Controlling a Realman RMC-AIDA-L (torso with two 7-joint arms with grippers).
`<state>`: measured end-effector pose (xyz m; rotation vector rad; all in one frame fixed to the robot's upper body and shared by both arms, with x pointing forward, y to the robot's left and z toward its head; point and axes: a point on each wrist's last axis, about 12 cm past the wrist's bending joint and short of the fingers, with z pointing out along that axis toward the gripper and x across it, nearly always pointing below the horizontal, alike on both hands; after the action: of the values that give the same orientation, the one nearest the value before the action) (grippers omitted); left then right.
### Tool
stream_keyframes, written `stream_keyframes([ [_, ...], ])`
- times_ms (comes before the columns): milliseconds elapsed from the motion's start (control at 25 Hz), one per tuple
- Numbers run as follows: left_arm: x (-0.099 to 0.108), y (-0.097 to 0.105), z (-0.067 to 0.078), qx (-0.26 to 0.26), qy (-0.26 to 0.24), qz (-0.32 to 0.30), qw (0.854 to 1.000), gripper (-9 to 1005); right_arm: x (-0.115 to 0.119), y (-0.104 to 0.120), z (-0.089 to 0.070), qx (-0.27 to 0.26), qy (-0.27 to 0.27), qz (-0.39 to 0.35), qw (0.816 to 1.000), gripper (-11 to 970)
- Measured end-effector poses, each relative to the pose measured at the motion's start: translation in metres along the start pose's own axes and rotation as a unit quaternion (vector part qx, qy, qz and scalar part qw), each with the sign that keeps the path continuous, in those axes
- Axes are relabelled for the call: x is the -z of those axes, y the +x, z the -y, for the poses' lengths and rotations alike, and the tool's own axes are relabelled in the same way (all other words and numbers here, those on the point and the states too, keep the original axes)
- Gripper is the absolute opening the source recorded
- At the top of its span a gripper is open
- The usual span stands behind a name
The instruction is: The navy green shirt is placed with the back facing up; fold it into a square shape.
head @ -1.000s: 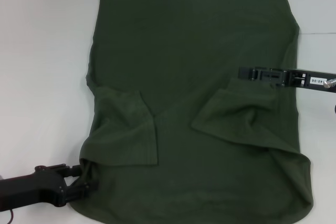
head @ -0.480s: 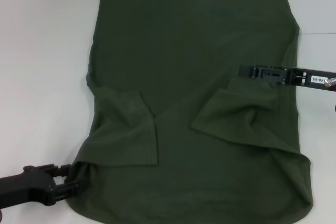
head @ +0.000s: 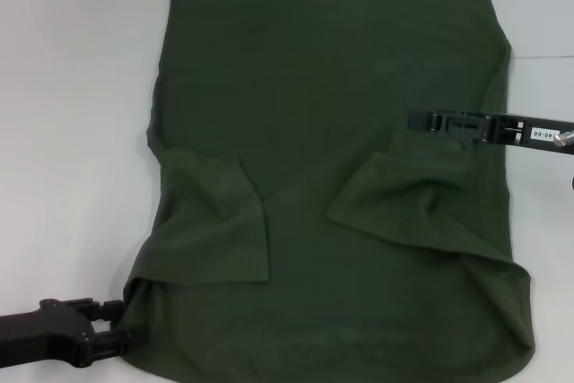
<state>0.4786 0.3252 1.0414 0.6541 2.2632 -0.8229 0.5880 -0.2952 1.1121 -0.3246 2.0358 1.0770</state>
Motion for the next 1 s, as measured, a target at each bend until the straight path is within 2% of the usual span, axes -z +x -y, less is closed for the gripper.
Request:
stream_keyframes([
  [480,0.000,-0.002,0.001,-0.003,0.006,-0.003,1.000,629,0.001,0.000,0.001,-0.001,0.002,0.002,1.000,905],
  [1000,-0.006,-0.014,0.006,-0.020,0.033,-0.003,0.999,625,0.001,-0.002,0.000,0.002,0.001,0.003,1.000,904],
])
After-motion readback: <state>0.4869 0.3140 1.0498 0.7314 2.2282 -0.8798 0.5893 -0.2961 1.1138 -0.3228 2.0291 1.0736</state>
